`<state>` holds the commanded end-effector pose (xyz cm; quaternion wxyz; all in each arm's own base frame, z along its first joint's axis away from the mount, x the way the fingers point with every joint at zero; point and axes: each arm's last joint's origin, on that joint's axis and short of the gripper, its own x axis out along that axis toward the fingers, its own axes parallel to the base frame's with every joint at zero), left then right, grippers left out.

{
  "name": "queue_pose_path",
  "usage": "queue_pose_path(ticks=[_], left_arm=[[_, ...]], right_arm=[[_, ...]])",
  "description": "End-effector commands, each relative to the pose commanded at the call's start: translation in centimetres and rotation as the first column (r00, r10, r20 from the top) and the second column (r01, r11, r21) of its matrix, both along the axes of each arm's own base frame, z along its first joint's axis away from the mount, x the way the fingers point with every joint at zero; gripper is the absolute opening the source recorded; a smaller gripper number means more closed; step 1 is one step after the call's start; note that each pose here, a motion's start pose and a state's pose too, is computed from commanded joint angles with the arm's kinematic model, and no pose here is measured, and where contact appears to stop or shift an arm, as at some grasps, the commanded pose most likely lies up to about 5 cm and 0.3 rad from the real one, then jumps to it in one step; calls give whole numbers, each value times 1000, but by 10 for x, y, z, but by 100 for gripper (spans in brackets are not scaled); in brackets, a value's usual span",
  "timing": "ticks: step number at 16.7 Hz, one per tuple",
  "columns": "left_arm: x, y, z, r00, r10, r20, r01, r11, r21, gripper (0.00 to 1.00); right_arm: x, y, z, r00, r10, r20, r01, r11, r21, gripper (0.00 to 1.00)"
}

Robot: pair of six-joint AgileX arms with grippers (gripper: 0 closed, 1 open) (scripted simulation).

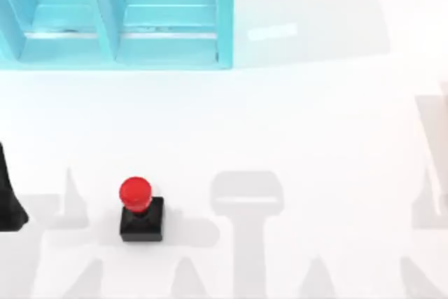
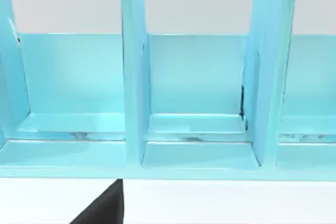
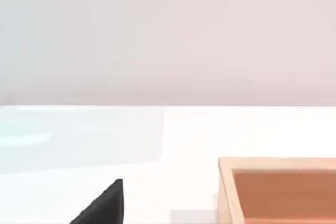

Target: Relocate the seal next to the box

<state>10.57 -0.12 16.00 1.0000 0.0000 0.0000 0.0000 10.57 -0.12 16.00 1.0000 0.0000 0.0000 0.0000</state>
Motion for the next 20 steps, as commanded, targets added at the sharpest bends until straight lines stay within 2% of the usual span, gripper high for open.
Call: queue_pose_path(ticks=[3, 5, 8, 11, 13, 16, 18, 20], left_arm=[[0, 0, 0, 1000, 0, 0, 0, 1000, 0, 100], [0, 0, 0, 1000, 0, 0, 0, 1000, 0, 100], [0, 0, 0, 1000, 0, 0, 0, 1000, 0, 100], [0, 0, 0, 1000, 0, 0, 0, 1000, 0, 100], [0, 0, 0, 1000, 0, 0, 0, 1000, 0, 100], [0, 0, 0, 1000, 0, 0, 0, 1000, 0, 100], [0, 0, 0, 1000, 0, 0, 0, 1000, 0, 100], [0, 0, 0, 1000, 0, 0, 0, 1000, 0, 100]], right_arm=[[0, 1, 1, 1000, 6, -8, -6, 1000, 3, 100], [1, 3, 8, 998, 36, -47, -35, 999, 19, 100], [5, 12, 27, 979, 114, -169, -103, 992, 73, 100], [17, 26, 56, 918, 204, -340, -161, 975, 152, 100], [32, 40, 77, 846, 256, -467, -178, 962, 205, 100], [61, 73, 106, 693, 300, -655, -169, 951, 258, 100], [84, 105, 120, 572, 297, -765, -145, 954, 262, 100], [106, 144, 128, 451, 265, -853, -117, 964, 238, 100]])
